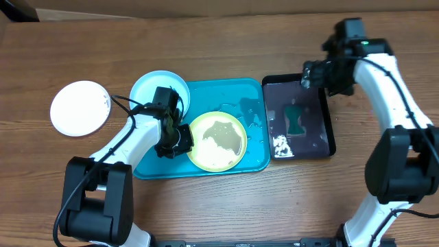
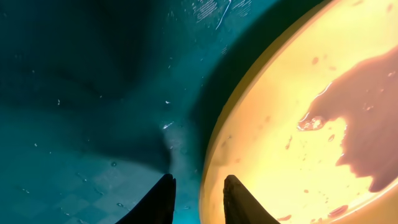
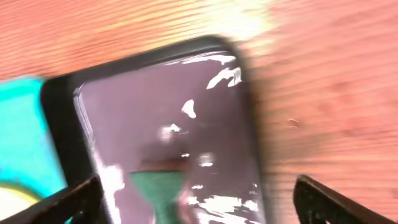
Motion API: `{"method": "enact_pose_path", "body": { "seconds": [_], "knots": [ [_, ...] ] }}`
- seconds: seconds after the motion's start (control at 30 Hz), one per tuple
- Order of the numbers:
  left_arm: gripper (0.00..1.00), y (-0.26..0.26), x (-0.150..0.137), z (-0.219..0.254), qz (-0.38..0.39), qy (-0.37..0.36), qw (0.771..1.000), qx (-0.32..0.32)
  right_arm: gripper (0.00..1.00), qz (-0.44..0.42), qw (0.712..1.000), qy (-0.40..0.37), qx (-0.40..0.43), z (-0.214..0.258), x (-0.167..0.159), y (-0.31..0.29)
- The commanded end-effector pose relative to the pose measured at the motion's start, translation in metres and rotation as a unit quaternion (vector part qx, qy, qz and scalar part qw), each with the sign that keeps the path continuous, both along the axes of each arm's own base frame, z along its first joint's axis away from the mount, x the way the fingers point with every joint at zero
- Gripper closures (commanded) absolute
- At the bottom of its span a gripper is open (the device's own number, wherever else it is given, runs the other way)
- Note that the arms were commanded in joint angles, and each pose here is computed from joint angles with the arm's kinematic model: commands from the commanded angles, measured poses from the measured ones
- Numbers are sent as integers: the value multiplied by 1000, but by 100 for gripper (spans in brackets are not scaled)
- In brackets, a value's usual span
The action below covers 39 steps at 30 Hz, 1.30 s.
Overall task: Clean dirty plates on tray and stack at the side
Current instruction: 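Return the sponge to the black tray, release it, raise right gripper, then lift the yellow plate by its rim with the left gripper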
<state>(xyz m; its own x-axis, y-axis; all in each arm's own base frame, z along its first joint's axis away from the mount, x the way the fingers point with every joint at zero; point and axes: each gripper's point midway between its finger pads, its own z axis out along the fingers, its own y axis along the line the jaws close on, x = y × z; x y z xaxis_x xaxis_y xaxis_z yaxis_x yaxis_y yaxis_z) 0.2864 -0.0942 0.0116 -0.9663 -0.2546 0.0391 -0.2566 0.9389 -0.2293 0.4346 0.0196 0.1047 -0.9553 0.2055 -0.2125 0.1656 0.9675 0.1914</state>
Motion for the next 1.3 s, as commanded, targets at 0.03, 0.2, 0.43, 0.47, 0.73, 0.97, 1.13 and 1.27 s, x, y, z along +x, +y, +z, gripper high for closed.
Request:
{"method": "enact_pose_path", "body": {
  "seconds": [0.03, 0.2, 0.43, 0.47, 0.73, 0.97, 1.13, 1.27],
  "knots": [
    [71, -2, -4, -6, -9, 5, 1000, -1, 0, -73, 997, -10, 6, 11, 3, -41],
    [73, -2, -3, -6, -9, 3, 1000, 0, 0, -95, 995, -10, 6, 11, 1, -61],
    [78, -8, -5, -8, -19, 1, 1000, -1, 0, -98, 995, -10, 6, 11, 1, -63],
    [78, -10, -6, -9, -22, 0, 1000, -2, 0, -98, 995, -10, 6, 11, 1, -63],
    [96, -19, -7, -11, -37, -7, 999, -3, 0, -98, 995, -10, 6, 11, 1, -63],
    [96, -8, 20, 15, -29, -32, 999, 23, 0, -98, 995, -10, 6, 11, 1, -63],
    [96, -5, 61, 64, -42, -90, 994, 53, 0, -98, 995, -10, 6, 11, 1, -63],
    [96, -11, 89, 97, -41, -138, 989, 46, 0, -98, 995, -10, 6, 11, 1, -63]
  ]
}}
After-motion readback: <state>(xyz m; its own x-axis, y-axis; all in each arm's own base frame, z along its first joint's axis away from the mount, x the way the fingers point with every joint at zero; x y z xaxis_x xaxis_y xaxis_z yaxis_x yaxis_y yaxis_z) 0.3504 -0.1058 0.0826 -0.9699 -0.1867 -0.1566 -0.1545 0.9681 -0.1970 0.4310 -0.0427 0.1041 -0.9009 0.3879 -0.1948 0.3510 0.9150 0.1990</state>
